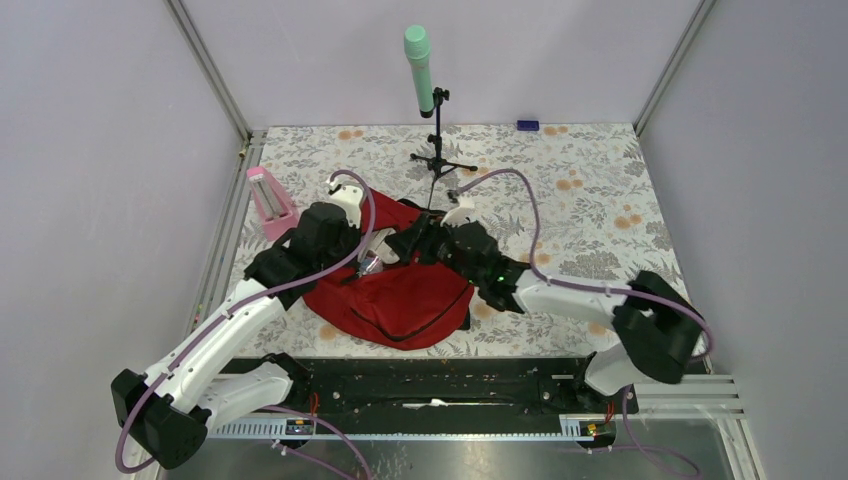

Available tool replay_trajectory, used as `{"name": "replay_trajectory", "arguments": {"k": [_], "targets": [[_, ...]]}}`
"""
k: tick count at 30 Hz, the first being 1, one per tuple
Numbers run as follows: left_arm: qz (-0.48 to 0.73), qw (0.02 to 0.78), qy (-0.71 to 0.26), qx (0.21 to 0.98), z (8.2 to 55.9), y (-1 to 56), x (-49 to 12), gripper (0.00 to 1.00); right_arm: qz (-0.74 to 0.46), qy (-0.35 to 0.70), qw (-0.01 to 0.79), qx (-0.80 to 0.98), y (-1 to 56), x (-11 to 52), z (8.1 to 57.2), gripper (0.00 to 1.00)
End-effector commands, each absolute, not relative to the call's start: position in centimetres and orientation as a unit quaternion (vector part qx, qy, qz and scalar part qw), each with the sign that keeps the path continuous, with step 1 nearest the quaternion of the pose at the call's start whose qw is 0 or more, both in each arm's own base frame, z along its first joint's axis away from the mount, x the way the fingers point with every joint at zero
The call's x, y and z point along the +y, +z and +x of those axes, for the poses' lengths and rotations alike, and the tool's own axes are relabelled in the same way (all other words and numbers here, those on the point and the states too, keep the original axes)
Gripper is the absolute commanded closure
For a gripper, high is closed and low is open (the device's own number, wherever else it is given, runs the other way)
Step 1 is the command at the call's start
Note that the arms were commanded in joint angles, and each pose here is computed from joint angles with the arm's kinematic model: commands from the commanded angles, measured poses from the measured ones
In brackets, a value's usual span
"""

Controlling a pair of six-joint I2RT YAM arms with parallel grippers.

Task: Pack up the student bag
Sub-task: Place the stationery in the student bag.

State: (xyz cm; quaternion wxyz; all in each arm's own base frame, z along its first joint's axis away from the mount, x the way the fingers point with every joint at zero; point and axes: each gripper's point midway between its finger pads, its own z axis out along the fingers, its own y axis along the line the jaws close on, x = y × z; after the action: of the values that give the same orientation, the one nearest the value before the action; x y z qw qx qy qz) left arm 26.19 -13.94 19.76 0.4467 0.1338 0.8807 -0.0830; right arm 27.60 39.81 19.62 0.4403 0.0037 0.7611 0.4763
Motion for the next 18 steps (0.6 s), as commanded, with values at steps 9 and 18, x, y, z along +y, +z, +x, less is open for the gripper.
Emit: {"name": "replay_trajectory", "arguments": {"k": [9, 18], "targets": [[0.144, 0.488, -0.092, 0.856, 27.7, 22.9, -14.4, 0.97, 0.007, 0.321, 0.426, 0.846, 15.8, 25.2, 26.6, 0.24], [0.218, 0.479, -0.139, 0.839, 26.0, 23.9, -16.6, 0.14, 0.046, 0.352, 0.351, 0.866, 12.2, 22.7, 23.2, 0.2]]}}
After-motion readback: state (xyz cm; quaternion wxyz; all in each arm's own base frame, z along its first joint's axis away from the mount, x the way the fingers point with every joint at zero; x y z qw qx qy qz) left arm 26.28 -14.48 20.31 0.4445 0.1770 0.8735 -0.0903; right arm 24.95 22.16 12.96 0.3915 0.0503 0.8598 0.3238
